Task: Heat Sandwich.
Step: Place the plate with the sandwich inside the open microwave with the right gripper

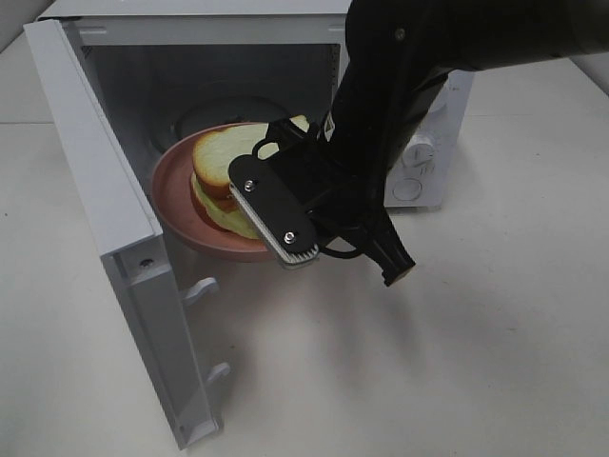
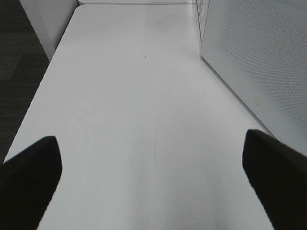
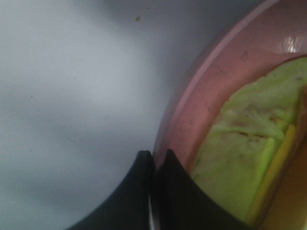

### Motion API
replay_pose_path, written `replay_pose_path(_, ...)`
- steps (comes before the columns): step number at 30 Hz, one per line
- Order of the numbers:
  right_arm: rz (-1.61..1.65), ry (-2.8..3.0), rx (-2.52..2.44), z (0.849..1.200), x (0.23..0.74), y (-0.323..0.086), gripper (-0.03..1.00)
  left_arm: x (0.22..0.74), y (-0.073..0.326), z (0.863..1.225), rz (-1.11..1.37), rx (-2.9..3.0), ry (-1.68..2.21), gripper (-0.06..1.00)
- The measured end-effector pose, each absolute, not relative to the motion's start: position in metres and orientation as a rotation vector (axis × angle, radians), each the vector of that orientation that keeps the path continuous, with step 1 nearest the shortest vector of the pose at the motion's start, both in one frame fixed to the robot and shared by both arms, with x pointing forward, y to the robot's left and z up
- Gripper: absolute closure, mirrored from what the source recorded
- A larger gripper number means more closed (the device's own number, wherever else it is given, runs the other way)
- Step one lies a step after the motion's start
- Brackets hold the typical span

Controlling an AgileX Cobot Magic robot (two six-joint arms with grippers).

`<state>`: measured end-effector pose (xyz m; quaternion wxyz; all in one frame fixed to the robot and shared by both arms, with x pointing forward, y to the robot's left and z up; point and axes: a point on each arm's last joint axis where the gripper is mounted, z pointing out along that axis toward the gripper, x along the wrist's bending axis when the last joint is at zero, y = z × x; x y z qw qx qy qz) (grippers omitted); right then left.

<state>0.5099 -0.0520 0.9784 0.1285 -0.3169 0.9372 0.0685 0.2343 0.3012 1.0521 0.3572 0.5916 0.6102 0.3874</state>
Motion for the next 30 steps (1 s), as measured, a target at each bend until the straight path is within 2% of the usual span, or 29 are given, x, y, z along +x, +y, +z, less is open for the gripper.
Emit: replay_pose_path(30, 0.158, 2.765, -0.807, 0.973, 0.577, 0.003, 0.94, 0.234, 0.301, 1.052, 1.0, 1.527, 1.575, -0.03)
